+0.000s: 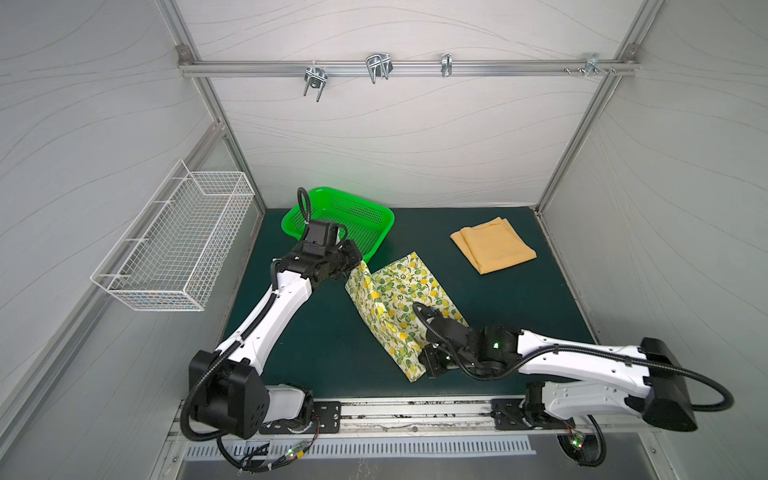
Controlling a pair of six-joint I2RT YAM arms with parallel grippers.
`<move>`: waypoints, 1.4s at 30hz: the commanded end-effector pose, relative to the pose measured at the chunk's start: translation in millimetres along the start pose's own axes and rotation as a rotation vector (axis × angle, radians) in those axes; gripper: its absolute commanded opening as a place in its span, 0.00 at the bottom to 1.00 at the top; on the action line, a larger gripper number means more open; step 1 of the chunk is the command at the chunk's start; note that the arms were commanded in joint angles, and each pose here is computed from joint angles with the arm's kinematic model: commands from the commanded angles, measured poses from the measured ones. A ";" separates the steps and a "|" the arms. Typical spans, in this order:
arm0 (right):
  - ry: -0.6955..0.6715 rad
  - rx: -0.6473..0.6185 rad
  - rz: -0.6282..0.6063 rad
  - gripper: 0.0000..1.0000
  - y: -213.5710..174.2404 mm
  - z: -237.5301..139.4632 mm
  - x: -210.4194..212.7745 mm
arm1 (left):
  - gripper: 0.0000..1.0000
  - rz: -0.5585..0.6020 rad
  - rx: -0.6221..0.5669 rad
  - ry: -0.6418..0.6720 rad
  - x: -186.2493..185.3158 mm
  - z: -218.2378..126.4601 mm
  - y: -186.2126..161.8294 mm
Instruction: Fold and stack the skirts
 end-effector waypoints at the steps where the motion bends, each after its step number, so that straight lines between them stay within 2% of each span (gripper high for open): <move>1: 0.003 0.012 0.066 0.08 -3.1 -9.5 -20.9 | 0.00 0.003 -0.045 -0.061 -28.4 9.3 12.3; 7: -0.012 0.024 0.127 0.09 -4.9 -17.7 -51.0 | 0.00 0.045 -0.006 -0.078 -59.4 39.6 6.1; 13: -0.029 0.033 0.178 0.09 -9.0 -15.9 -70.2 | 0.00 0.051 0.042 -0.073 -74.6 78.6 -0.1; 25: -0.042 0.038 0.290 0.10 -14.9 -10.7 -111.6 | 0.00 0.034 0.120 -0.011 -71.6 148.2 -7.0; 34: -0.025 0.021 0.360 0.11 -8.9 -7.8 -136.5 | 0.00 0.021 0.140 0.028 -65.7 177.5 -6.8; 42: -0.020 0.023 0.396 0.11 -1.4 -1.5 -153.8 | 0.00 -0.001 0.117 0.049 -63.4 182.5 -4.5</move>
Point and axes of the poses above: each gripper's point midway between its finger pads, its own z axis out along the fingers, its own x axis along the line the jaws close on, y = z × x, the point moved 8 cm from there along -z, back along the fingers, and after that the axes turned 9 degrees about -z, right-handed, at the moved point
